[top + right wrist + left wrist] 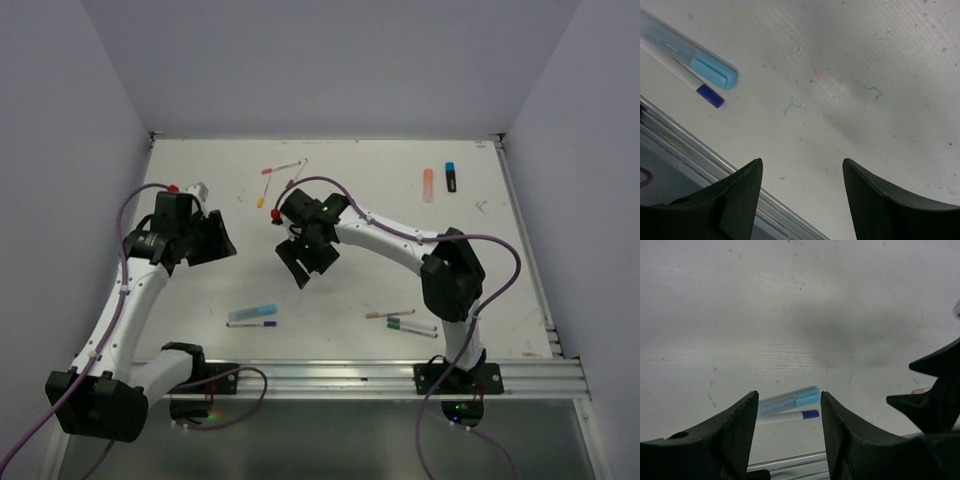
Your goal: Open the pen caps
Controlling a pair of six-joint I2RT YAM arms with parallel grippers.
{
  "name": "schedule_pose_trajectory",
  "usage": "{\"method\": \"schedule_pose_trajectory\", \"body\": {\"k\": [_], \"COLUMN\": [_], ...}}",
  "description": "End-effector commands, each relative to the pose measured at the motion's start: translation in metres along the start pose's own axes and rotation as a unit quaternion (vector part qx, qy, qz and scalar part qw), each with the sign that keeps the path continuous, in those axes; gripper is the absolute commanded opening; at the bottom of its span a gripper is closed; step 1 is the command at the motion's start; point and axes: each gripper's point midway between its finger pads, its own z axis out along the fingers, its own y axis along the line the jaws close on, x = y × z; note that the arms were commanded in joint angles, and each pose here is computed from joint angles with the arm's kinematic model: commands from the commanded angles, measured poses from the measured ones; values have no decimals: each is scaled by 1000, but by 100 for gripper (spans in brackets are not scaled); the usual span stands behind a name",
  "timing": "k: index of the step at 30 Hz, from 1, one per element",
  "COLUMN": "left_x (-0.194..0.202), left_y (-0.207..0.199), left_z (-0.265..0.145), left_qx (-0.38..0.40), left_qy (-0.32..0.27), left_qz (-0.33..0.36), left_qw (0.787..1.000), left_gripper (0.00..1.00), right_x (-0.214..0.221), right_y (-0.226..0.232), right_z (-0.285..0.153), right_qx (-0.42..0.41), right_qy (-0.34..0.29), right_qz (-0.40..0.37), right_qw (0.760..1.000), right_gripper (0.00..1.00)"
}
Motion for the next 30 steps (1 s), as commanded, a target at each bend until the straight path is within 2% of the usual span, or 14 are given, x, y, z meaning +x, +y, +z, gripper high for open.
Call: {"method": "schedule_pose_trajectory", "body": {"k": [1,3,6,8,14,16,21,24,25,26,30], "left_x": [41,65,73,81,114,117,121,116,114,111,107], "left_y": [-5,2,-15,-12,-7,-7,-16,-29,-40,-44,-60], "left_z": [17,22,20,21,46,50,60,64,63,62,58], "left_qx": [48,43,82,58,-8,-25,-50,-44,-25,-20,-12], "left_qy": [56,95,83,92,151,174,187,185,186,183,196], "left_qz": [49,60,90,122,182,175,137,99,88,79,2], "left_qw": [996,993,989,987,972,969,971,977,978,980,981], "left_gripper": [56,55,57,59,60,60,63,70,78,99,100], "right_x": [-31,-29,-25,-20,-15,-15,-5,-3,-2,0,5], "right_y": [0,-7,-31,-54,-68,-65,-68,-67,-68,-69,-72], "right_z": [-32,-46,-75,-95,-125,-130,-122,-120,-123,-123,-125], "right_qx": [-3,-12,-29,-29,-9,-16,-17,-21,-19,-16,-8], "right_qy": [-71,-82,-107,-128,-154,-160,-148,-147,-150,-150,-154], "right_qz": [58,85,147,184,167,160,163,163,163,164,163], "right_qw": [996,993,983,974,974,974,975,975,975,975,974], "right_gripper": [70,72,74,75,76,77,78,78,78,78,78]}}
